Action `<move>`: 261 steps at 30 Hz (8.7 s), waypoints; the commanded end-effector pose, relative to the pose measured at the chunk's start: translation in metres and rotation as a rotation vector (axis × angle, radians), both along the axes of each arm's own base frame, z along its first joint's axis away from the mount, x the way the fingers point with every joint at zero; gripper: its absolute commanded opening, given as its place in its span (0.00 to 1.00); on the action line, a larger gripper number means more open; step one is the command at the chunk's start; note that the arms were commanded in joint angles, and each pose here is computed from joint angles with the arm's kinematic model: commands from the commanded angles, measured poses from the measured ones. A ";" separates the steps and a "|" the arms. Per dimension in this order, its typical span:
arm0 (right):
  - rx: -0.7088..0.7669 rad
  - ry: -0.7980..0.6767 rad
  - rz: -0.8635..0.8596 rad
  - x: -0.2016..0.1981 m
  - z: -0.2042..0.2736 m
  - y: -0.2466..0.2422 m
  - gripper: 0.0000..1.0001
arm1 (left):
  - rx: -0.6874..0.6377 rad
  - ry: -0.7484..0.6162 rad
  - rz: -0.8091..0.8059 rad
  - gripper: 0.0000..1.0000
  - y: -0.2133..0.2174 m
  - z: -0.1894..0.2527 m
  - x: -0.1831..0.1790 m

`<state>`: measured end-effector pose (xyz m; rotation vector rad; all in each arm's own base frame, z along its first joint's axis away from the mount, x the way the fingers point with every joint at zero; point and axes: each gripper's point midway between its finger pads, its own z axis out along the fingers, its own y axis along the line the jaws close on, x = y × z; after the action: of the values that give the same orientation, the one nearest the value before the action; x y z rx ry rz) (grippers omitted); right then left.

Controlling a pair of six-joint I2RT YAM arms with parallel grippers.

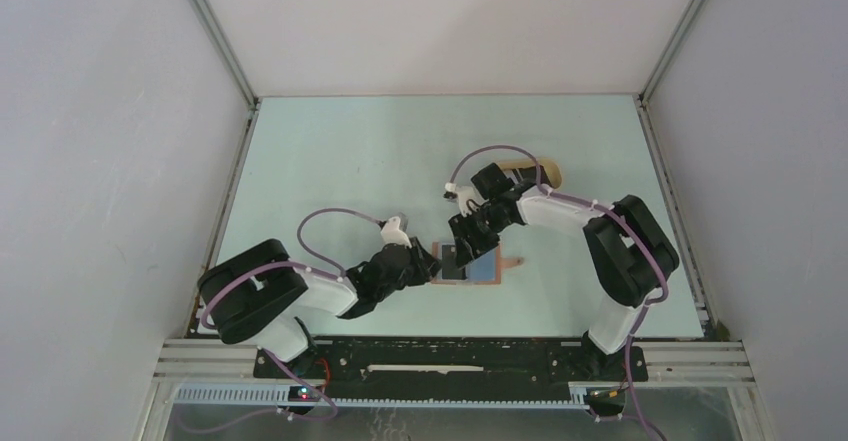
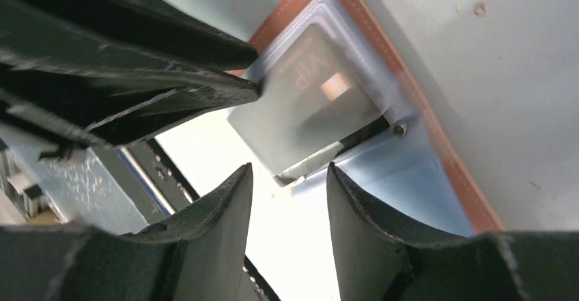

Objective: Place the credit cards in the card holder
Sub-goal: Insert the credit card into the card holder, then pick up the credit card from the storage box.

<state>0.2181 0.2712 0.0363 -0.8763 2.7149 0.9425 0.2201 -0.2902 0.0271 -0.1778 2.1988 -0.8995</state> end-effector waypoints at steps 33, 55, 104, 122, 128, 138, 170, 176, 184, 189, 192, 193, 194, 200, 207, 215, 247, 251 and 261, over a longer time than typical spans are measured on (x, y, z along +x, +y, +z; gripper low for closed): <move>-0.335 -0.667 -0.320 0.210 0.113 -0.127 0.76 | 0.127 -0.732 -0.213 0.97 -0.010 0.162 0.072; -0.646 -0.595 -0.274 0.245 0.025 -0.119 0.58 | 0.090 -0.719 -0.210 0.98 -0.006 0.153 0.064; -0.391 -0.468 -0.290 0.226 0.054 -0.144 0.60 | 0.085 -0.721 -0.224 0.99 -0.009 0.152 0.063; -0.479 -0.408 -0.251 0.228 0.013 -0.128 0.66 | 0.080 -0.725 -0.225 0.99 -0.008 0.153 0.062; -0.524 -0.458 -0.285 0.233 0.025 -0.141 0.60 | 0.079 -0.728 -0.227 0.99 -0.008 0.153 0.061; -0.470 -0.482 -0.337 0.236 0.052 -0.157 0.42 | 0.076 -0.730 -0.233 0.99 -0.009 0.153 0.061; -0.557 -0.507 -0.439 0.242 0.066 -0.220 0.24 | 0.074 -0.733 -0.236 1.00 -0.009 0.154 0.060; -0.456 -0.434 -0.442 0.237 0.058 -0.218 0.14 | 0.073 -0.732 -0.239 1.00 -0.010 0.153 0.060; -0.261 -0.406 -0.393 0.232 0.071 -0.211 0.00 | 0.016 -0.768 -0.380 1.00 -0.035 0.167 0.057; -0.169 -0.412 -0.340 0.228 0.078 -0.206 0.00 | -0.093 -0.770 -0.454 1.00 -0.062 0.191 0.068; -0.125 -0.391 -0.279 0.223 0.074 -0.196 0.00 | -0.106 -0.728 -0.477 0.92 -0.078 0.195 0.080; -0.112 -0.382 -0.255 0.221 0.072 -0.192 0.00 | -0.100 -0.701 -0.478 0.91 -0.082 0.189 0.085; -0.101 -0.375 -0.237 0.219 0.071 -0.188 0.00 | -0.103 -0.684 -0.477 0.90 -0.085 0.188 0.090; -0.064 -0.412 -0.212 0.218 0.078 -0.178 0.00 | -0.193 -0.546 -0.457 0.79 -0.095 0.177 0.122; 0.076 -0.431 -0.230 0.219 0.103 -0.169 0.00 | -0.299 -0.429 -0.403 0.79 -0.115 0.192 0.168; 0.302 -0.370 -0.273 0.209 0.130 -0.173 0.00 | -0.375 -0.359 -0.389 0.79 -0.144 0.187 0.203; 0.587 -0.105 -0.401 0.216 0.120 -0.182 0.00 | -0.581 -0.287 -0.533 0.39 -0.198 0.158 0.231; 0.593 -0.090 -0.403 0.216 0.117 -0.182 0.00 | -0.594 -0.281 -0.558 0.33 -0.203 0.157 0.230; 0.500 -0.106 -0.439 0.226 0.103 -0.192 0.03 | -0.582 -0.294 -0.591 0.00 -0.209 0.150 0.232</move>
<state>0.4323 0.0824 0.1348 -0.2014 2.2545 1.3938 0.4541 -0.4907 0.1587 0.2502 1.7633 -1.7421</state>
